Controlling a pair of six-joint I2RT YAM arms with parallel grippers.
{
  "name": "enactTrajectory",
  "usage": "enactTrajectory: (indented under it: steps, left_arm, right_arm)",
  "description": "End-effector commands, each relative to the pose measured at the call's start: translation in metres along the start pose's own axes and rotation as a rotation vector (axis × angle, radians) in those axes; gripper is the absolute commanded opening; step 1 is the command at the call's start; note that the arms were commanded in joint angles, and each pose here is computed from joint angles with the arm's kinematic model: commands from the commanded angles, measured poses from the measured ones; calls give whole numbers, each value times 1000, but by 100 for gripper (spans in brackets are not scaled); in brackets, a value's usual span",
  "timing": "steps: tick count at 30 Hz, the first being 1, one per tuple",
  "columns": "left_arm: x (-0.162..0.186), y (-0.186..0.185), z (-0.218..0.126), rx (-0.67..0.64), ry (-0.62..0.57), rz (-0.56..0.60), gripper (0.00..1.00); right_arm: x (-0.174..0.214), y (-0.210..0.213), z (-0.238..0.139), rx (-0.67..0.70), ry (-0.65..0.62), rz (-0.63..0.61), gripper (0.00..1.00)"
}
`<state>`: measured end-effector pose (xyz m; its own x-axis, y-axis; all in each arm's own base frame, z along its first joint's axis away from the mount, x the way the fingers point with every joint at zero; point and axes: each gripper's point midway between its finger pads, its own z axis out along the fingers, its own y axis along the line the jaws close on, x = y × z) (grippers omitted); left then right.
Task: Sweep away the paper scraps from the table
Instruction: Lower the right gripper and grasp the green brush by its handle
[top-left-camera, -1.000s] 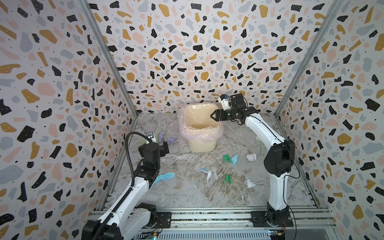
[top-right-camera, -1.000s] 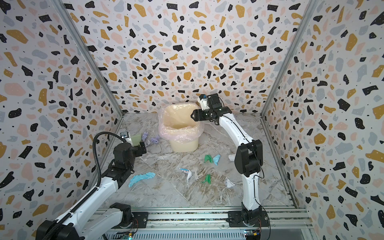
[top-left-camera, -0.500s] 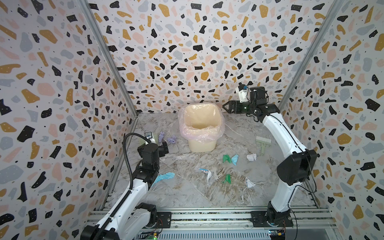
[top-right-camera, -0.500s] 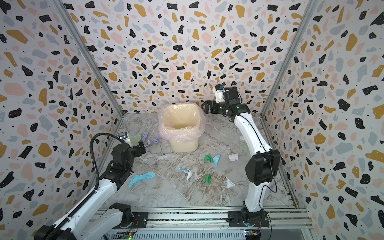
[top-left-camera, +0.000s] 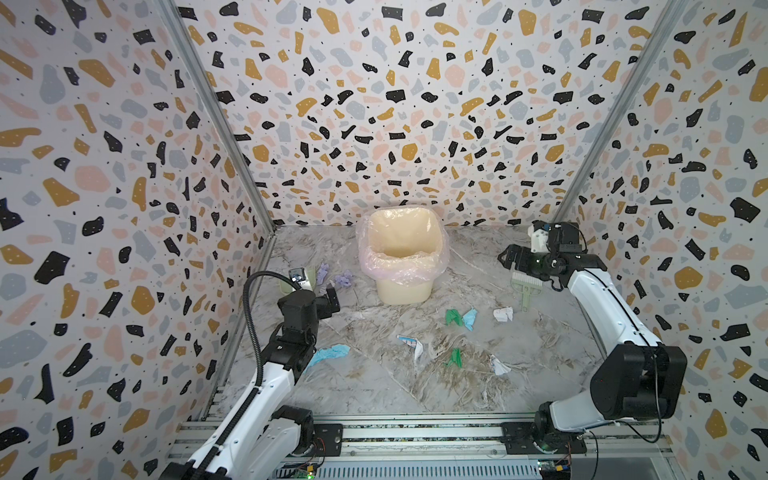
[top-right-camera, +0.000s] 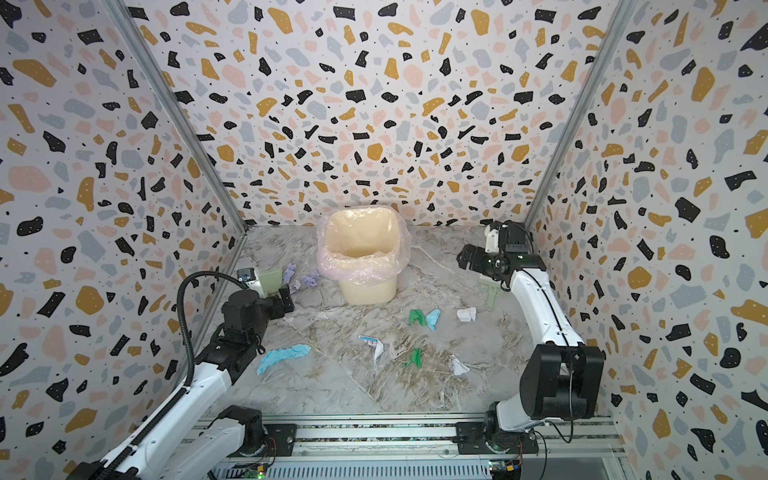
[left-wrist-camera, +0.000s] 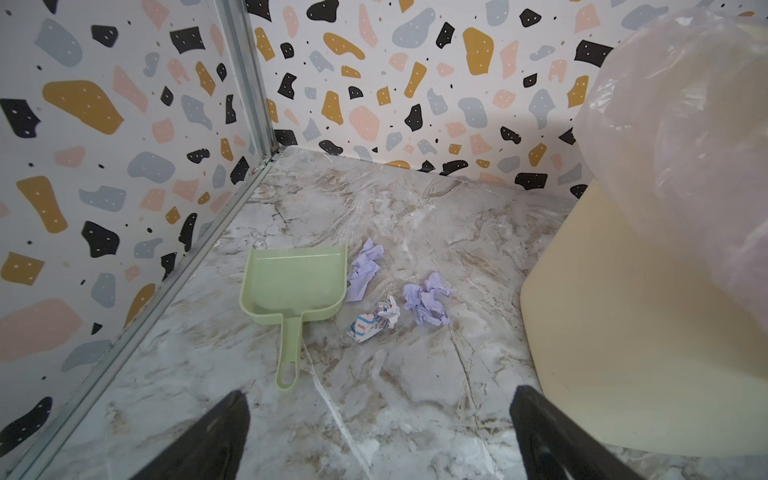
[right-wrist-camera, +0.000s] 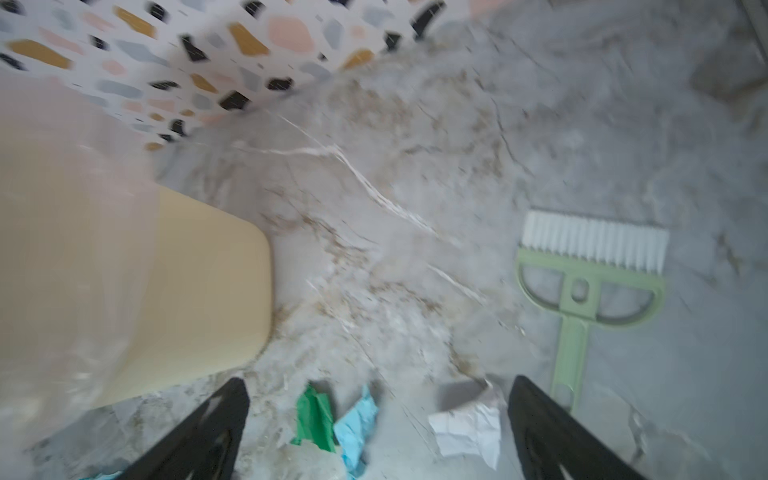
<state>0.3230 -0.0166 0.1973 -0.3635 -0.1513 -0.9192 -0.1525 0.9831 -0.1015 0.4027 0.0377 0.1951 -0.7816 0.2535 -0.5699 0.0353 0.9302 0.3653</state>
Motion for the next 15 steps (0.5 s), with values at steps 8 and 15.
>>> enactTrajectory:
  steps: [8, 15]
  left_arm:
    - [22, -30, 0, 139, 77, -9, 99]
    - [30, -41, 4, 173, 111, 11, 99]
  right_arm:
    - [32, -104, 13, 279, 93, 75, 90]
    - [28, -113, 38, 256, 147, 123, 77]
